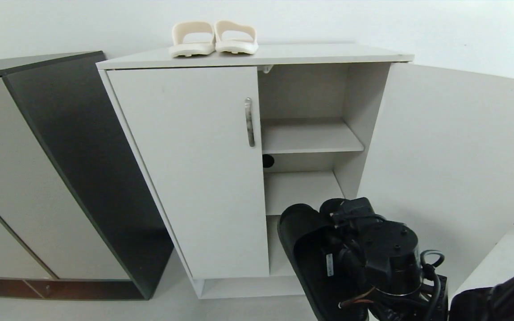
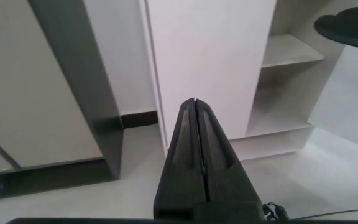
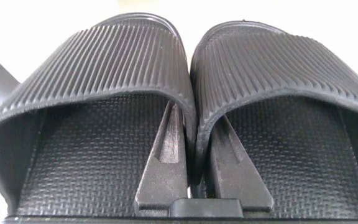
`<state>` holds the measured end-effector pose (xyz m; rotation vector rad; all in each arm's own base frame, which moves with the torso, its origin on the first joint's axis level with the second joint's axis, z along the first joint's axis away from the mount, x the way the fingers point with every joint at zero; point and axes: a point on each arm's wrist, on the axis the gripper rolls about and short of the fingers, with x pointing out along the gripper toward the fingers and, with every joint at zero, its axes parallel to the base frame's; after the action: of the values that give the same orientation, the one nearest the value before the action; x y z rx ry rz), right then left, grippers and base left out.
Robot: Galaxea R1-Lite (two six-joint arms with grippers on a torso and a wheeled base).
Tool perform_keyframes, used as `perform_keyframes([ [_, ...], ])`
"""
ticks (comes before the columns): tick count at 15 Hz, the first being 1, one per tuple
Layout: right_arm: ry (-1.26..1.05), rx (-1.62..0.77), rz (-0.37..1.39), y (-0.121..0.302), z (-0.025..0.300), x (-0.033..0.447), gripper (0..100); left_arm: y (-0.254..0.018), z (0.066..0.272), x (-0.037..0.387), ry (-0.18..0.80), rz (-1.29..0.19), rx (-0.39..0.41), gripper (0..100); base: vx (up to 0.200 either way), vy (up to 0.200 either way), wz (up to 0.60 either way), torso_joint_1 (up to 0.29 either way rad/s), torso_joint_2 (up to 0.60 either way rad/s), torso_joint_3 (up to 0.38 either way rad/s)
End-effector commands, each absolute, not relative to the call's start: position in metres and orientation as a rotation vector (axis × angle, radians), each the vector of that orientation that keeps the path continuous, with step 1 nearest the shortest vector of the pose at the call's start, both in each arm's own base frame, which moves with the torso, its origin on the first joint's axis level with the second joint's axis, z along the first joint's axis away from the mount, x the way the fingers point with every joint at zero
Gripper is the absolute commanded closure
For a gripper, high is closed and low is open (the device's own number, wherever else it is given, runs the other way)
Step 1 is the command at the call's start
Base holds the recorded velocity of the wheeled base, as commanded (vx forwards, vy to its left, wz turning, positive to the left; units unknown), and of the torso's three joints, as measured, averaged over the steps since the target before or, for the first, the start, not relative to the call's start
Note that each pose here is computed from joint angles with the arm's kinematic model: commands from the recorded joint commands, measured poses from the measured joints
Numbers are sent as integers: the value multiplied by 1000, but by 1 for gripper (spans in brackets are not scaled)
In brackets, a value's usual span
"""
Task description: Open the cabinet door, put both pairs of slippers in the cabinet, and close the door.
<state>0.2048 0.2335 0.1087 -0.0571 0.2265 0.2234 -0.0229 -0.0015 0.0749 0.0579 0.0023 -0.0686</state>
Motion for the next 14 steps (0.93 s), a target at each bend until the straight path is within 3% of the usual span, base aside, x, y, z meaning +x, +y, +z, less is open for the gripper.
perform_keyframes([
  [1,258,-79,217,241,93,210,100,-1,75,-23,4,-69,57,100,0,-200,0,-2,-2,2],
  [14,283,3,221,258,79,216,100,-1,75,-23,5,-65,32,100,0,0,0,0,0,0],
])
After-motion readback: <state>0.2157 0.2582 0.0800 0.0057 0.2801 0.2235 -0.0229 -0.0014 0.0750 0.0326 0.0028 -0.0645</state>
